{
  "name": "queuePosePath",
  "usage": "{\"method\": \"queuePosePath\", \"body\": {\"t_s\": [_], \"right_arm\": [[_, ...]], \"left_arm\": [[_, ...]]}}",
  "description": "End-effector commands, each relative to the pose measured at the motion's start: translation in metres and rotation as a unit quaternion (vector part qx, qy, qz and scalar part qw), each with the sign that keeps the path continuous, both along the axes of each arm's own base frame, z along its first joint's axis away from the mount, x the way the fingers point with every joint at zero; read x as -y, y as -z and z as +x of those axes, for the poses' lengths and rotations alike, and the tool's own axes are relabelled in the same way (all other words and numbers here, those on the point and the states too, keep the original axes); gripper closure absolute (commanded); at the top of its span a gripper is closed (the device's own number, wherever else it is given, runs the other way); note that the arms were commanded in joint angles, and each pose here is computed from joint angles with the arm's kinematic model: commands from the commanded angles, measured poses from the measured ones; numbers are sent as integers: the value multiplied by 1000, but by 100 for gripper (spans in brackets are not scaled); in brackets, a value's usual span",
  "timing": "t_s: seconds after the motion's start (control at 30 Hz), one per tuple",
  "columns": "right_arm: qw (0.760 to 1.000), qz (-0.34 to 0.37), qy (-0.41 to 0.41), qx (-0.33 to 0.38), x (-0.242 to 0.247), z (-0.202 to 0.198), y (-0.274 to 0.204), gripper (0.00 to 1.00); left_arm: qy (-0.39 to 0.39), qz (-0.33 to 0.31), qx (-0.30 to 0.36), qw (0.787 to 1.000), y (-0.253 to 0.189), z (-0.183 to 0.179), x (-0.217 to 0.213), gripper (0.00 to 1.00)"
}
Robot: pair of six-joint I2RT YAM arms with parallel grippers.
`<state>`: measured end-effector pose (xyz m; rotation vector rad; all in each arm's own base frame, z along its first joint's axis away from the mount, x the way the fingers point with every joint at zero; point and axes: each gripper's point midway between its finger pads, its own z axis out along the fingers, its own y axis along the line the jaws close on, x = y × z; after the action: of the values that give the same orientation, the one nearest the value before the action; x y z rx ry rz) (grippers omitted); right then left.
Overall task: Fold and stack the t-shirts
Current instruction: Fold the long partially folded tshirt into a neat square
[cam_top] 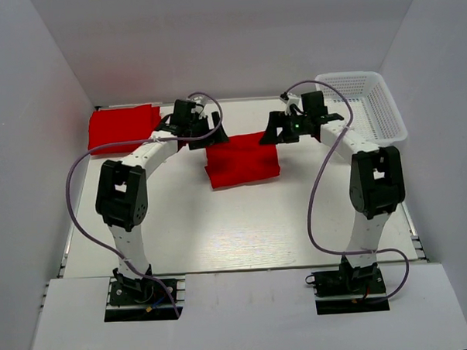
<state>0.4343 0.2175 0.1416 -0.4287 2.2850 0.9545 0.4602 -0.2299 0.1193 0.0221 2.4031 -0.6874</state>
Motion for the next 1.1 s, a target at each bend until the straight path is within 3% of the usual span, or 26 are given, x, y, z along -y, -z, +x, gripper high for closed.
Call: {"method": "queuePosePath", "body": {"t_s": [0.0,0.2,0.3,0.33,0.43,0.67,0.8,0.83,1.0,1.07], "right_arm": [[999,33,-34,-10,-17,3,9,10],[997,66,-39,13,-36,46,19,10],[996,84,3,-33,-36,55,46,10],[994,111,11,2,-40,72,40,10],[990,133,37,-16,-41,79,62,10],[983,134,93,-88,-24,80,100,10],[988,142,52,-44,-26,84,54,10],[989,123,46,-72,-24,74,57,10],[997,71,18,13,-17,71,-11,10],[997,52,40,48,-6,64,-35,10]], "left_arm": [[35,-35,61,997,-27,17,19,0],[10,-14,53,998,13,54,18,0],[-10,1,29,1000,43,64,10,0],[-14,4,29,999,46,67,9,0],[-41,35,8,999,67,69,-7,0],[-62,52,8,997,70,73,-20,0],[-46,42,37,997,38,83,-14,0],[-37,43,45,997,27,83,-13,0],[-45,48,94,993,-40,87,-19,0],[-67,85,79,991,-39,73,-28,0]]}}
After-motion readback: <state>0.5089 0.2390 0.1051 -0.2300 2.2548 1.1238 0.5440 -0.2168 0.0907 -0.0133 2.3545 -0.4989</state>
